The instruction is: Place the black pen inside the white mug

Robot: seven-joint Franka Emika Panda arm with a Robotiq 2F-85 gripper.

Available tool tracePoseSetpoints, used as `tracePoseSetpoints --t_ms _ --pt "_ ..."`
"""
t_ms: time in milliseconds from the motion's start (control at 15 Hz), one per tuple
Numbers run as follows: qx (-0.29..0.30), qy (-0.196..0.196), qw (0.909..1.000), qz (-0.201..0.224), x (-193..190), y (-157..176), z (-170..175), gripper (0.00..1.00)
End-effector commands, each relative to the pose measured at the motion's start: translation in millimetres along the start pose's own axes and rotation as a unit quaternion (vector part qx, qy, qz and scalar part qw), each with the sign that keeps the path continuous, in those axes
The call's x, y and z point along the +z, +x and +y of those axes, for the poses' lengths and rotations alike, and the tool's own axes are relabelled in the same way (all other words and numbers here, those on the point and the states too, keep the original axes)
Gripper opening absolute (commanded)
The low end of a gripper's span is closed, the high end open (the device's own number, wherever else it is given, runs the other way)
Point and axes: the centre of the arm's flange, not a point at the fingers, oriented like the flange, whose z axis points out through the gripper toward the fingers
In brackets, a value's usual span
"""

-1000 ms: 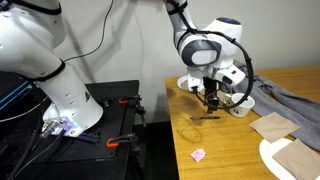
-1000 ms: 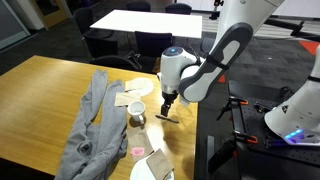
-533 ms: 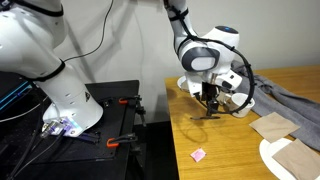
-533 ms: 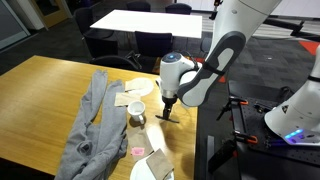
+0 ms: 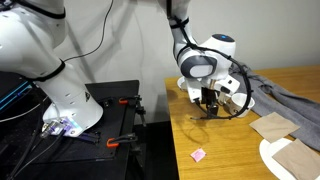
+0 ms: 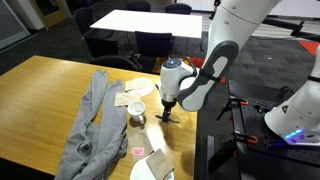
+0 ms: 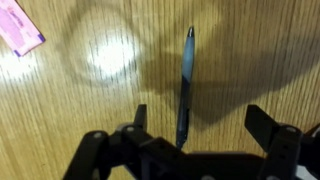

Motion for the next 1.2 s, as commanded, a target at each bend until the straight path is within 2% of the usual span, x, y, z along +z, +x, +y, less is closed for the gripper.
tracePoseSetpoints --t_ms 0,667,800,1133 --pt "0.001 -0.002 0.9998 0.019 11 6 3 1.00" --pt "0.035 -0.015 0.9982 0.046 35 22 13 1.00" --pt "0.038 -0.017 0.9981 0.046 38 25 13 0.72" --pt "0.041 -0.022 0.9979 0.046 42 30 11 0.34"
